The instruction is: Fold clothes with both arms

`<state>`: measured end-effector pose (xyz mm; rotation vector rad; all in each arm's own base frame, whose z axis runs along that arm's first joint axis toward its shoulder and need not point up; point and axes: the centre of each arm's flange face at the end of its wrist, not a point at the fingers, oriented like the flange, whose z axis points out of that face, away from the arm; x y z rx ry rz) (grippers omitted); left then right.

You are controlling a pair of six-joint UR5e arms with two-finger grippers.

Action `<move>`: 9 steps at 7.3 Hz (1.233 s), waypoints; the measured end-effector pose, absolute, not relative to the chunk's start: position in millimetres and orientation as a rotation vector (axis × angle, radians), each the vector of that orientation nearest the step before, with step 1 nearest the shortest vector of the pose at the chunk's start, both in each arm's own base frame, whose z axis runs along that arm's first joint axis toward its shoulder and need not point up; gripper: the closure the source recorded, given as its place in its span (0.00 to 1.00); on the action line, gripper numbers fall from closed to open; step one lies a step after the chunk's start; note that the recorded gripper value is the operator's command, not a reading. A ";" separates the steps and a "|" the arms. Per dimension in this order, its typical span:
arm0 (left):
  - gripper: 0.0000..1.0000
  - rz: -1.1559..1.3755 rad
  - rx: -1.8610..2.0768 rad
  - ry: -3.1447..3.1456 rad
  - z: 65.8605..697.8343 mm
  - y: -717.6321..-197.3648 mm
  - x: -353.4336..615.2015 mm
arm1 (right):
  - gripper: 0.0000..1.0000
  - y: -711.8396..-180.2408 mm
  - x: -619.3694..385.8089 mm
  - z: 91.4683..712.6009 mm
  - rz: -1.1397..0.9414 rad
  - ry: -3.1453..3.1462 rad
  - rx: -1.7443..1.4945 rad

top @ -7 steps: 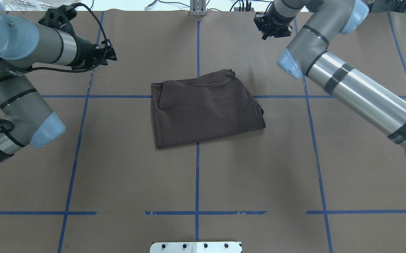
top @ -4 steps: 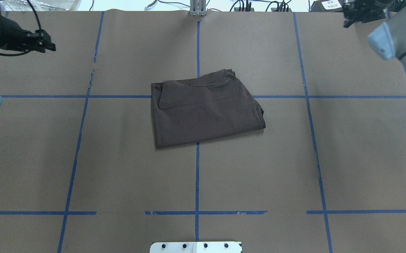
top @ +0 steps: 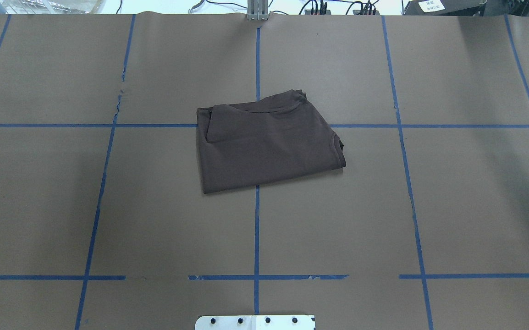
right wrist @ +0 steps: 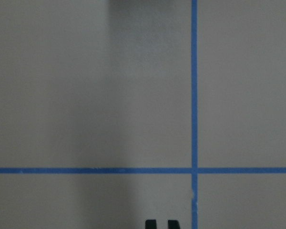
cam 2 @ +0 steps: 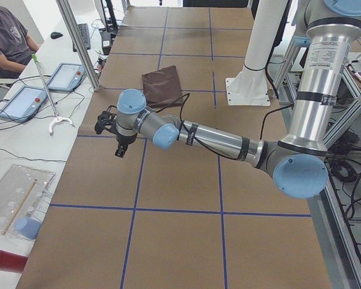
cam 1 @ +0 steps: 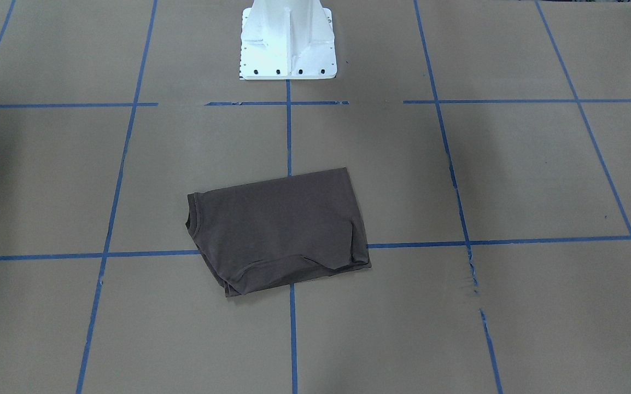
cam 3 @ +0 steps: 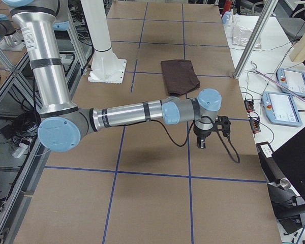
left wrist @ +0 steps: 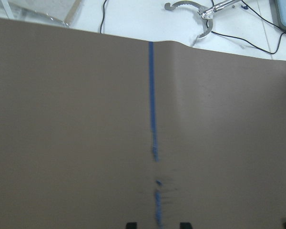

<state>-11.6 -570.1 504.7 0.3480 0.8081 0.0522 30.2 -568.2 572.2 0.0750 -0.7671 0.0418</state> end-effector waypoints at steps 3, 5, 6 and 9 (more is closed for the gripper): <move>0.00 0.055 0.209 0.782 546.5 -520.5 -35.3 | 0.00 -519.7 53.0 622.0 0.007 -0.782 0.041; 0.00 0.029 0.141 0.816 566.0 -490.9 -32.8 | 0.00 -511.7 50.6 631.8 0.007 -0.790 0.025; 0.00 0.026 0.118 0.829 577.6 -472.7 -32.4 | 0.00 -507.5 46.4 636.8 -0.002 -0.791 0.016; 0.00 0.034 0.115 0.836 583.5 -456.4 -31.8 | 0.00 -504.2 31.3 641.1 -0.034 -0.788 0.001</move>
